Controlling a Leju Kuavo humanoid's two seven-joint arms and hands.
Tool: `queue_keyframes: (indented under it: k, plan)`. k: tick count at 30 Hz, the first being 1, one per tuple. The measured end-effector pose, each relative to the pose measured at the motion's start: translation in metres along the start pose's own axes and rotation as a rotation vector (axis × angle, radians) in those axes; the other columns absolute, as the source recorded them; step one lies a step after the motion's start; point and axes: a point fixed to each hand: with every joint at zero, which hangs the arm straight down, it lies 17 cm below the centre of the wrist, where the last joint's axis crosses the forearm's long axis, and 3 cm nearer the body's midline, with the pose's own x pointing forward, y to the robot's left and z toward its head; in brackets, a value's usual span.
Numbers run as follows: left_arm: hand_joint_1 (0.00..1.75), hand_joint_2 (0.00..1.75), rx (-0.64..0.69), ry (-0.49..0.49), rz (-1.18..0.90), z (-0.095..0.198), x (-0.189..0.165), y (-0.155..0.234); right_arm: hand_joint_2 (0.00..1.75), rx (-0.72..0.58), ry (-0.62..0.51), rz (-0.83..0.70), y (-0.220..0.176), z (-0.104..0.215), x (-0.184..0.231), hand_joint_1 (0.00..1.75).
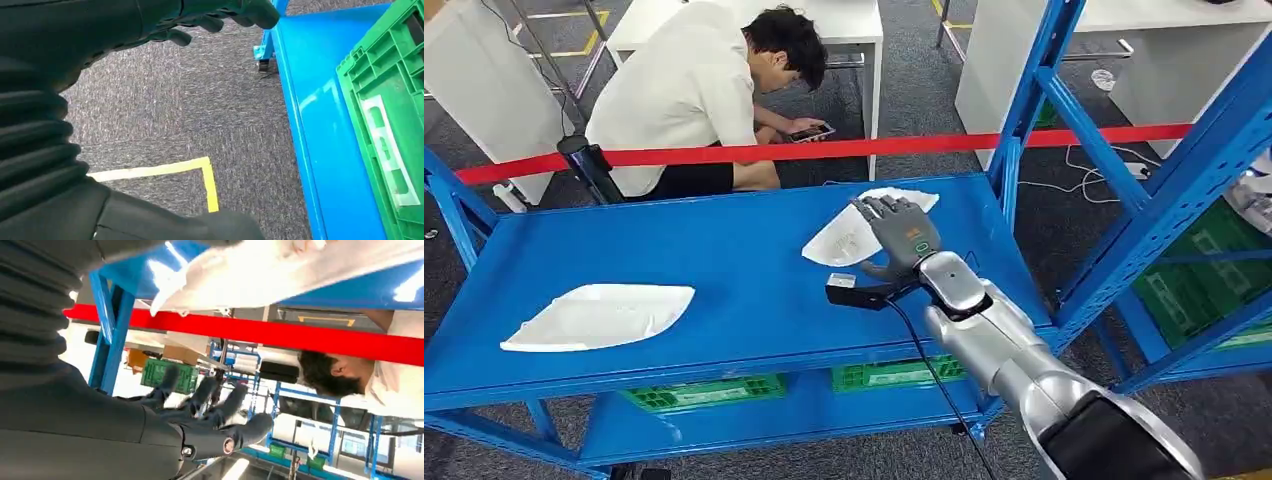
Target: Take the parts from the cabinet and place them on the table.
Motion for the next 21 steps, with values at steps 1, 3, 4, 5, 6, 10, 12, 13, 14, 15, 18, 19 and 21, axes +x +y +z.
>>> queue_keyframes:
  k: [1,3,4,5,6,10,12,13,14,15,18,19,21]
  plan:
    - [0.00,0.00,-0.002,0.002,0.001,0.000,0.000,0.000,1.75,0.000,0.000,0.000,0.000,0.000,0.000,0.00]
    - [0.00,0.00,-0.007,0.004,-0.003,0.000,-0.001,-0.001,1.75,0.007,0.000,-0.003,0.002,0.000,0.000,0.00]
    - [0.00,0.00,-0.009,0.007,-0.005,0.000,-0.001,-0.002,1.75,0.014,0.002,-0.006,0.004,0.001,0.000,0.00]
    - [0.00,0.00,-0.013,0.013,-0.005,0.000,-0.002,-0.003,1.75,0.026,0.005,-0.011,0.008,0.002,-0.001,0.00]
    - [0.00,0.00,-0.016,0.019,-0.005,0.001,-0.003,-0.003,1.75,0.038,0.009,-0.014,0.012,0.003,-0.002,0.00]
    - [0.00,0.00,-0.017,0.032,-0.006,0.001,-0.007,-0.003,1.75,0.079,0.042,-0.026,0.029,0.010,-0.011,0.00]
    - [0.00,0.00,-0.021,0.034,-0.007,0.002,-0.008,-0.005,1.75,0.102,0.057,-0.037,0.039,0.015,-0.016,0.00]
    - [0.00,0.00,-0.022,0.035,-0.008,0.002,-0.008,-0.005,1.75,0.114,0.061,-0.041,0.045,0.017,-0.018,0.00]
    - [0.00,0.00,-0.025,0.039,-0.008,0.003,-0.009,-0.006,1.75,0.130,0.065,-0.046,0.051,0.020,-0.019,0.00]
    - [0.00,0.00,-0.027,0.041,-0.007,0.003,-0.009,-0.007,1.75,0.146,0.070,-0.051,0.058,0.023,-0.021,0.00]
    - [0.00,0.00,-0.029,0.042,-0.010,0.003,-0.009,-0.007,1.75,0.185,0.079,-0.065,0.076,0.031,-0.022,0.00]
    - [0.00,0.00,-0.030,0.043,-0.010,0.003,-0.009,-0.008,1.75,0.196,0.081,-0.069,0.080,0.032,-0.023,0.00]
    - [0.00,0.00,-0.032,0.046,-0.011,0.003,-0.009,-0.008,1.75,0.231,0.088,-0.079,0.089,0.037,-0.024,0.00]
